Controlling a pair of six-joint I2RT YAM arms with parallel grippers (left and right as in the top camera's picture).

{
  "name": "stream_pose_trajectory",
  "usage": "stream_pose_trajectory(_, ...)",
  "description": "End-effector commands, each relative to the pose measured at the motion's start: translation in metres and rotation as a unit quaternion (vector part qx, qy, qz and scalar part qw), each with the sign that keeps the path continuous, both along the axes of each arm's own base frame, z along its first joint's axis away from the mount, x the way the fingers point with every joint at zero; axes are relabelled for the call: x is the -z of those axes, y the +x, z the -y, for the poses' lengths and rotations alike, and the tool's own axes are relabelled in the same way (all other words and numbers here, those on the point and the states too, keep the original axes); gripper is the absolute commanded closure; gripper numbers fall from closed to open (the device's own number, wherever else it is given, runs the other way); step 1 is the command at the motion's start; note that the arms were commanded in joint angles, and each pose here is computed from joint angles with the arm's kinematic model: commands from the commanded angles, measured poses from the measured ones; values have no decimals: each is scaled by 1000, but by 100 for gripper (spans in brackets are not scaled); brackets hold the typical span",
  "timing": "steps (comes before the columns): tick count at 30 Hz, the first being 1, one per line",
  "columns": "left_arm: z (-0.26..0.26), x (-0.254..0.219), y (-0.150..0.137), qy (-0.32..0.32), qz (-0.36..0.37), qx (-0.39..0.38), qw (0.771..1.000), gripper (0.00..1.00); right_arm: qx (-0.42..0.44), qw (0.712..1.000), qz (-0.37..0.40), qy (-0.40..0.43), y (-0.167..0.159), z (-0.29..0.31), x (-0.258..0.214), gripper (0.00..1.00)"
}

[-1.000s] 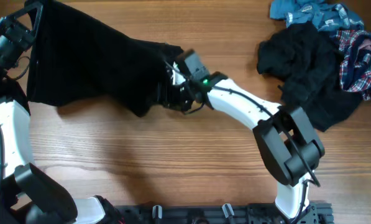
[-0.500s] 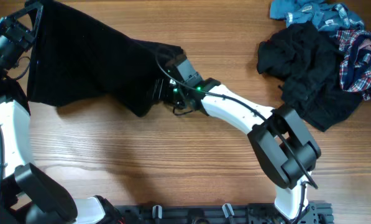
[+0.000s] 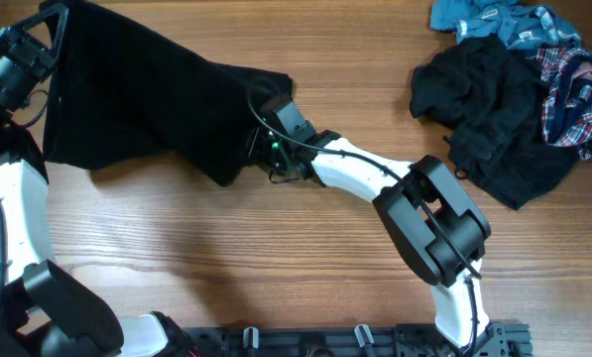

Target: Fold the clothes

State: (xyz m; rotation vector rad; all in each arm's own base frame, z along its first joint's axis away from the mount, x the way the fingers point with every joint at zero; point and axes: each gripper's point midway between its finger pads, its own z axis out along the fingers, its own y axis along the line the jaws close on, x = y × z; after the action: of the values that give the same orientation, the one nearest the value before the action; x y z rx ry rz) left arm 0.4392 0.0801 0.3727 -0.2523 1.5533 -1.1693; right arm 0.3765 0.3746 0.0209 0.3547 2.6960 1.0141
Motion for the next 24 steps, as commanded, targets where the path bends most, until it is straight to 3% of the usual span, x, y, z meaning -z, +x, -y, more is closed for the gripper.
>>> stream_pose_trajectory(1,-5,-21,-1,13,26,-11,1000,96,15,1000,-3,-11,-1,-2,20,47)
stream_pose_trajectory(4,-4,-21,-1,13,26,-11,1000,96,24,1000,-1,5,3,-8,20,48)
stream_pose_trajectory(9,-5,-21,-1,14,27,-11,999,96,23,1000,3,16,5,-13,19,60)
stream_pose_trajectory(11,-5,-21,-1,14,27,-11,999,96,20,1000,2,18,4,-14,19,67)
stream_pose_trajectory(13,-5,-21,-1,16,28,-11,999,96,9,1000,9,17,3,-15,19,81)
stream_pose_trajectory(17,-5,-21,-1,16,28,-11,999,96,-43,998,46,29,2,-25,9,94)
stream_pose_trajectory(24,-5,-20,0,13,24,-11,1000,96,-89,989,118,30,11,-26,-23,96)
